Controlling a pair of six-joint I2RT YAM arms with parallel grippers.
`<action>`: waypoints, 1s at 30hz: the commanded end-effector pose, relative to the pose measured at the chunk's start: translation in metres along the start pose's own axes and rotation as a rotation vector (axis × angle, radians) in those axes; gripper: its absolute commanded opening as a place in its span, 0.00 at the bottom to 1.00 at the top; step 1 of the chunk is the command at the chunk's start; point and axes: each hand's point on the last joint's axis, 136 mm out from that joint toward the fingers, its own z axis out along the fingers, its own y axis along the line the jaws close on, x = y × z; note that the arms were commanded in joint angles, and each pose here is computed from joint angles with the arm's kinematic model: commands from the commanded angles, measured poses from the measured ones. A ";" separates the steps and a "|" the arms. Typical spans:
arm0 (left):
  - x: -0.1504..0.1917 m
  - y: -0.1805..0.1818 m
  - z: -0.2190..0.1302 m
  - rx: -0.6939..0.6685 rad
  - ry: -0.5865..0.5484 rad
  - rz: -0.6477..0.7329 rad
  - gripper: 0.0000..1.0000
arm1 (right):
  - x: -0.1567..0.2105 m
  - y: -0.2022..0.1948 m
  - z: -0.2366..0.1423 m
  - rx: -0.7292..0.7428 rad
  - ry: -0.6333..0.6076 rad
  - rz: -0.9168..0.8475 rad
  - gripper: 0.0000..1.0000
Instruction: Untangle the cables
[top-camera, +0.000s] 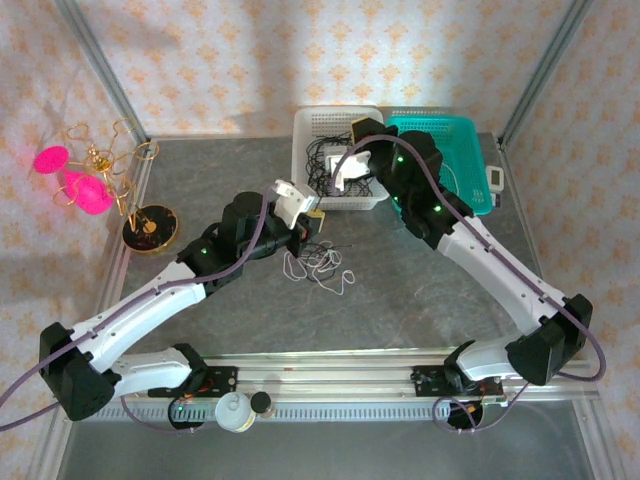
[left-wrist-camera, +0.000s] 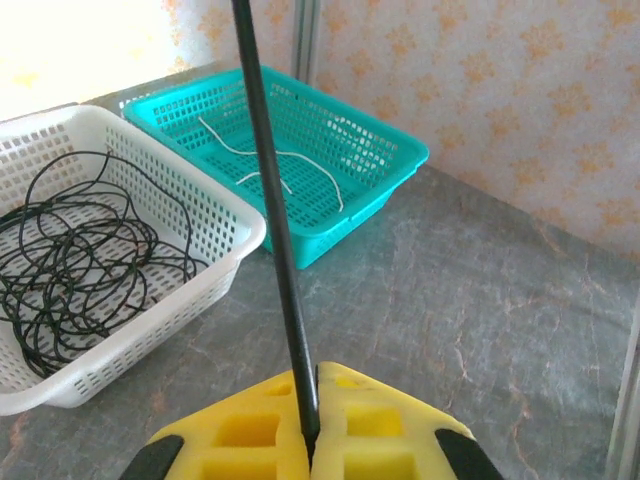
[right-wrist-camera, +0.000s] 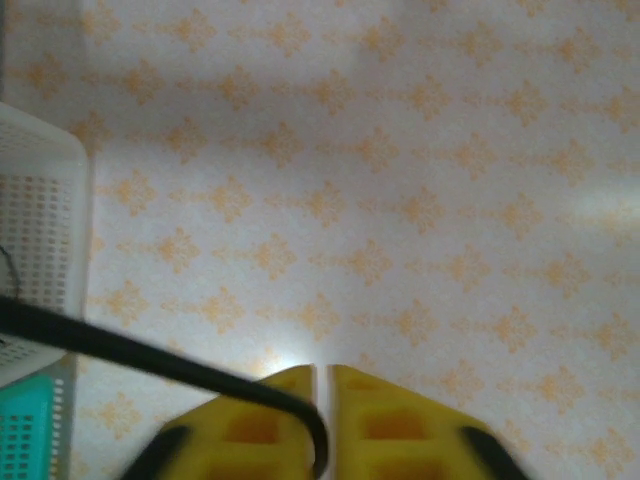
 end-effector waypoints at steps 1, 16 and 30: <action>0.007 -0.002 0.000 -0.010 0.049 -0.054 0.00 | 0.041 -0.093 -0.030 0.279 0.094 0.167 0.46; -0.131 0.069 -0.008 -0.158 -0.319 -0.281 0.00 | 0.077 -0.041 -0.051 0.186 0.065 0.989 0.92; -0.184 0.150 0.039 -0.283 -0.411 -0.323 0.00 | 0.039 0.028 -0.084 -0.079 -0.122 1.493 0.94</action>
